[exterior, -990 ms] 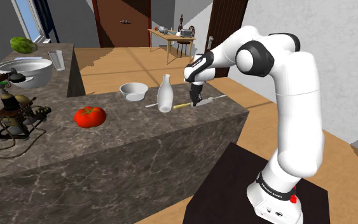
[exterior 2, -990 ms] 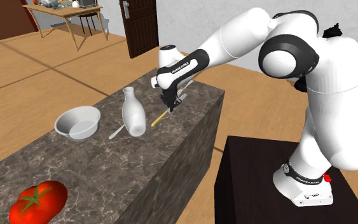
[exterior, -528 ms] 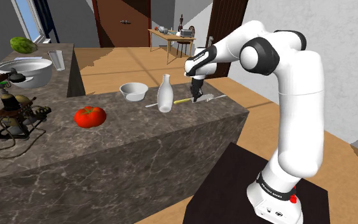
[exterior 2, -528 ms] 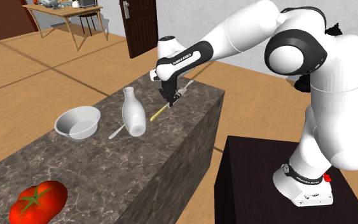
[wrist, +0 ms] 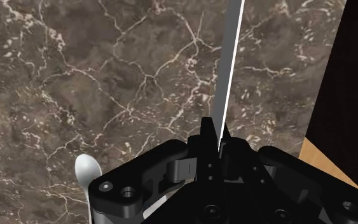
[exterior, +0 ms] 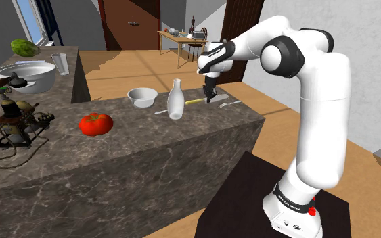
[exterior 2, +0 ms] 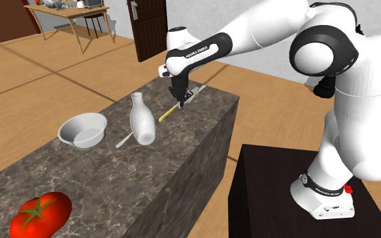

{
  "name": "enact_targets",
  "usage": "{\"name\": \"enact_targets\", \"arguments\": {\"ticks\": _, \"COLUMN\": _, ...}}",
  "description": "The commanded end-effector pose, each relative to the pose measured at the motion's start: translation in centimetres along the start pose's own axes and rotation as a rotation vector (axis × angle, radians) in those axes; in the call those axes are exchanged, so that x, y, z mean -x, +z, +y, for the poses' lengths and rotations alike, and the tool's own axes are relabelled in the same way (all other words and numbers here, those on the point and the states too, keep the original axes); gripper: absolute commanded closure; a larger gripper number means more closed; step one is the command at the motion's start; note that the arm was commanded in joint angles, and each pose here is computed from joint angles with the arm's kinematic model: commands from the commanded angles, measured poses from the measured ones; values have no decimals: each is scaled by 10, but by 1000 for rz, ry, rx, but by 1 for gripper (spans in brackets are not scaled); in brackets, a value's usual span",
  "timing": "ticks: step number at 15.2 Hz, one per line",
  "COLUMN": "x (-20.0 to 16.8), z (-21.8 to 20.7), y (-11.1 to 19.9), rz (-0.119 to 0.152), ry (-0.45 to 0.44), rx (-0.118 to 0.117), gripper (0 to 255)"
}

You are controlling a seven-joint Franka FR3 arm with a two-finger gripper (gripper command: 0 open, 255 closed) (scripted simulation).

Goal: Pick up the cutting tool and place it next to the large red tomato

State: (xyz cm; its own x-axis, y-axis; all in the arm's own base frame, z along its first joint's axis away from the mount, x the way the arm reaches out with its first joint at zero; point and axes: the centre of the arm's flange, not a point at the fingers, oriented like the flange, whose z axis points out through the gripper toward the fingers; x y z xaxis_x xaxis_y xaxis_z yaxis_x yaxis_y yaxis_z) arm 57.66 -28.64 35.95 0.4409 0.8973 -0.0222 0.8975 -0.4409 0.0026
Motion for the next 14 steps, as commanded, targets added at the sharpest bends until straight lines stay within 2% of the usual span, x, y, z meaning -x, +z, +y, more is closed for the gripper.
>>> {"name": "enact_targets", "arguments": {"ticks": 1, "x": 0, "z": 0, "y": -12, "rz": 0, "ry": 0, "rx": -1, "gripper": 255}}
{"name": "enact_targets", "arguments": {"ticks": 11, "x": 2, "z": 0, "y": -60, "rz": 0, "ry": 0, "rx": -1, "gripper": 255}}
{"name": "enact_targets", "arguments": {"ticks": 14, "x": -37, "z": -8, "y": -61, "rz": 0, "ry": 0, "rx": -1, "gripper": 255}}
